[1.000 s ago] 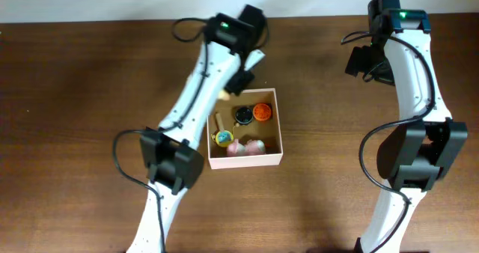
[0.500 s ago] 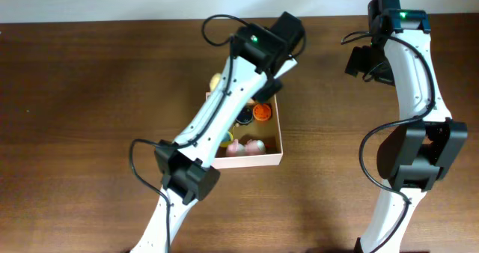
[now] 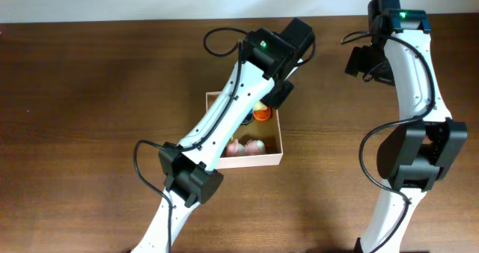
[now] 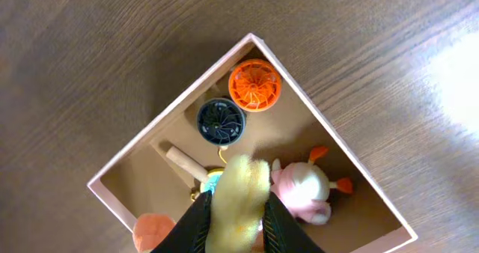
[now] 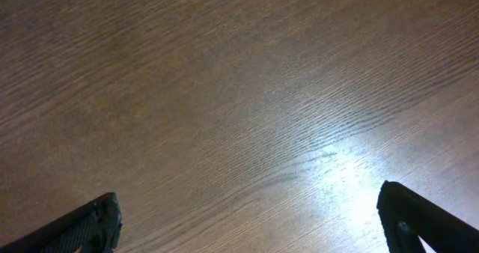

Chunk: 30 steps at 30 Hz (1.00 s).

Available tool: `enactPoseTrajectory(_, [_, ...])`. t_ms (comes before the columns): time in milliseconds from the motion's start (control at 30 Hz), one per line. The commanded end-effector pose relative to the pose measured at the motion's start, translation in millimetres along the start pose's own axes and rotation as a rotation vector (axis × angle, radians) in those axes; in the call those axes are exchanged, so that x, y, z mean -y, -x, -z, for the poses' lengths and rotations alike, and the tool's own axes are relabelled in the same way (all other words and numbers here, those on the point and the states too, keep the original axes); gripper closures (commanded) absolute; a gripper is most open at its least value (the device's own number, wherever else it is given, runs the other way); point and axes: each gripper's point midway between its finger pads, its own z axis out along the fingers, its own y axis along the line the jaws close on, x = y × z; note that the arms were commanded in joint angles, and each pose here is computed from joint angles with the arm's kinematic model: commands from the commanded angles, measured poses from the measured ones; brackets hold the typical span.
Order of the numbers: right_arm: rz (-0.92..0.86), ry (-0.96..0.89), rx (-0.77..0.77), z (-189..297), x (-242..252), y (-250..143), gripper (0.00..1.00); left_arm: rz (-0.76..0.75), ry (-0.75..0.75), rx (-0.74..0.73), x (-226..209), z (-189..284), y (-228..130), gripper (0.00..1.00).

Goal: Pack container
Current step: 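Lower the duck into the box and open the left gripper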

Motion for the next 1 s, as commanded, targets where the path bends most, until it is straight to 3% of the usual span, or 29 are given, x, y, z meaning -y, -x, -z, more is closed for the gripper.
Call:
enactPoseTrajectory(0, [-0.015, 0.0, 0.005, 1.8, 0.7, 0.8, 0.01, 0.051, -0.004, -0.043, -2.1, -4.4, -10.2, 0.98])
enactPoseTrajectory(367, [-0.015, 0.001, 0.005, 1.8, 0.6, 0.7, 0.01, -0.234, -0.032, -0.276, 9.1, -70.9, -55.0, 0.98])
enactPoseTrajectory(633, [-0.015, 0.0, 0.005, 1.8, 0.7, 0.8, 0.01, -0.306, -0.038, -0.229, 10.5, -79.9, -44.0, 0.98])
enactPoseTrajectory(967, [-0.015, 0.001, 0.005, 1.8, 0.6, 0.7, 0.01, -0.294, -0.031, -0.14, 12.7, -87.3, -22.6, 0.98])
